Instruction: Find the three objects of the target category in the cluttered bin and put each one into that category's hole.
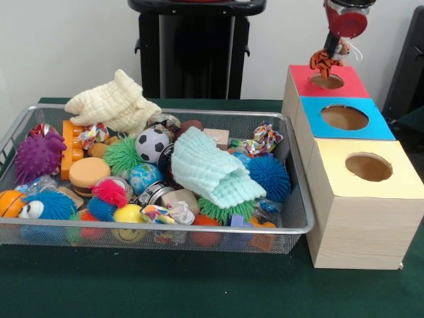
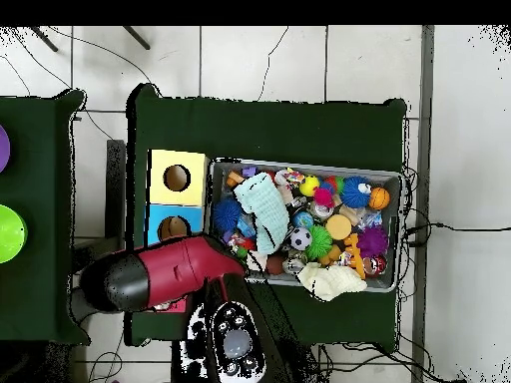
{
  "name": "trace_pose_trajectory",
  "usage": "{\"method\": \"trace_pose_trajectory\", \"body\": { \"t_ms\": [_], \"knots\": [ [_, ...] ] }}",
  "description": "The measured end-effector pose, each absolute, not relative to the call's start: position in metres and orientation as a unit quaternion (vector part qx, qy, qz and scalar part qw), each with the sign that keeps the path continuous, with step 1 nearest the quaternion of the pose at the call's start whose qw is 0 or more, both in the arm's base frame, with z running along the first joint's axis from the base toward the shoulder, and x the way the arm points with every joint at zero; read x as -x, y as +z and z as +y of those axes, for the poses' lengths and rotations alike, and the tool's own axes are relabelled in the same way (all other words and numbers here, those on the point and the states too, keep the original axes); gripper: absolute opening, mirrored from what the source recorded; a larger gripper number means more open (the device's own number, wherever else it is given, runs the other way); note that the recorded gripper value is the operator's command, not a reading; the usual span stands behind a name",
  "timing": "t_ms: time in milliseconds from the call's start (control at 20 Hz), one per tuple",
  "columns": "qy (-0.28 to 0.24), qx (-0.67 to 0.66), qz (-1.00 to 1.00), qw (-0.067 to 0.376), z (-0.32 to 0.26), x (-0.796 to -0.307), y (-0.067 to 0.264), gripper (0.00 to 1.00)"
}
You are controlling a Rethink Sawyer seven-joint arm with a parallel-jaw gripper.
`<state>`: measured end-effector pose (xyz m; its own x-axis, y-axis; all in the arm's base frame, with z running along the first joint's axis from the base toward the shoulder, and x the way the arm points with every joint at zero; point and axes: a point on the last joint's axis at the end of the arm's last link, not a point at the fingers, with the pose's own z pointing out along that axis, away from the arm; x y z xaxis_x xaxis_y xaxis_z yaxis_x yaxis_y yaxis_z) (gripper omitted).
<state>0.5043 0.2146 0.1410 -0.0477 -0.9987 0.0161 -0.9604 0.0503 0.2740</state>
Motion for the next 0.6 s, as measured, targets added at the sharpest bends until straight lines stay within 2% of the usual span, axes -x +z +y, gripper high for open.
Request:
{"method": "trace_pose_trajectory", "body": {
  "t_ms": [600],
  "knots": [
    [-0.124,-0.679,-0.712,0.126,0.217,-0.489,0.109,0.0]
  ]
}}
